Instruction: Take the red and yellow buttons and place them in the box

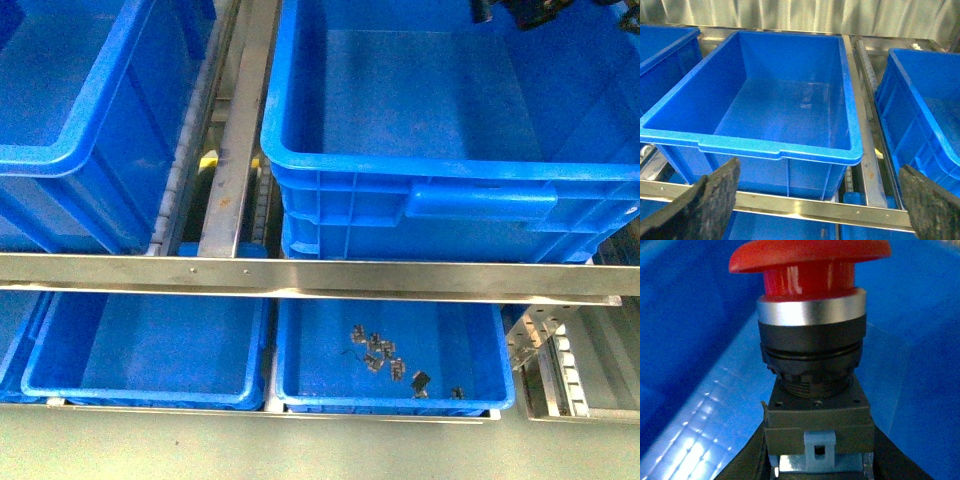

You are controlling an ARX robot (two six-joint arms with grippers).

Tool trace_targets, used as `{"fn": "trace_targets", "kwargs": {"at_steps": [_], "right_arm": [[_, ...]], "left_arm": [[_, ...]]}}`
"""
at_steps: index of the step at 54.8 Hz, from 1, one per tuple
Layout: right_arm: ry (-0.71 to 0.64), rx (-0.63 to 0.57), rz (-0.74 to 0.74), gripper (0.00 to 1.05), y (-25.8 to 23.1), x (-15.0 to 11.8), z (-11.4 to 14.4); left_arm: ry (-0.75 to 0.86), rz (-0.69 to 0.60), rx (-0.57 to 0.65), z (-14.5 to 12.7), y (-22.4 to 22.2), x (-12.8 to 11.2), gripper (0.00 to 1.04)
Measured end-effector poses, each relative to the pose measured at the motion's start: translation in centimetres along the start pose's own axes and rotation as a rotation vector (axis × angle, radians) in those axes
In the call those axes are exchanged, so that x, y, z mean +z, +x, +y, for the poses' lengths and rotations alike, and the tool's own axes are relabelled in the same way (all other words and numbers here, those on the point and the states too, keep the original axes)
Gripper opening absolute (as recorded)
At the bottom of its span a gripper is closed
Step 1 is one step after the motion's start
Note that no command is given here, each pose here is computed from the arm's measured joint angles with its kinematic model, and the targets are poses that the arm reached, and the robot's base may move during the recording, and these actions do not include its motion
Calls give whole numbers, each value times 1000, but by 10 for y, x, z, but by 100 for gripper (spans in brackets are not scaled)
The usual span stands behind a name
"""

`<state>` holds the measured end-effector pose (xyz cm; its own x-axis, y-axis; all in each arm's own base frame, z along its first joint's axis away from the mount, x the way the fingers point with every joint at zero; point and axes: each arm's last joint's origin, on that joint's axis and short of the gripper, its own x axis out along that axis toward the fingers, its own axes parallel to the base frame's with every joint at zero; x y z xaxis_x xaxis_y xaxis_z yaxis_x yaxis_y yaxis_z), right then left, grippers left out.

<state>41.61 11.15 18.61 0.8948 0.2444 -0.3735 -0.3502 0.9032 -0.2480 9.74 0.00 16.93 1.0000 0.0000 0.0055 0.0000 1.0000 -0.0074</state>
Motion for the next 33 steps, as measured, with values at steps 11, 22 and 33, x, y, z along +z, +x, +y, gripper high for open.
{"fn": "trace_targets", "kwargs": {"at_steps": [11, 22, 33], "right_arm": [[30, -79, 164, 26, 97, -4, -15], [76, -134, 275, 26, 154, -7, -30], [120, -155, 370, 26, 175, -11, -32]], "left_arm": [[1, 0, 0, 0, 0, 0, 97], [1, 0, 0, 0, 0, 0, 97], [1, 0, 0, 0, 0, 0, 97]]}}
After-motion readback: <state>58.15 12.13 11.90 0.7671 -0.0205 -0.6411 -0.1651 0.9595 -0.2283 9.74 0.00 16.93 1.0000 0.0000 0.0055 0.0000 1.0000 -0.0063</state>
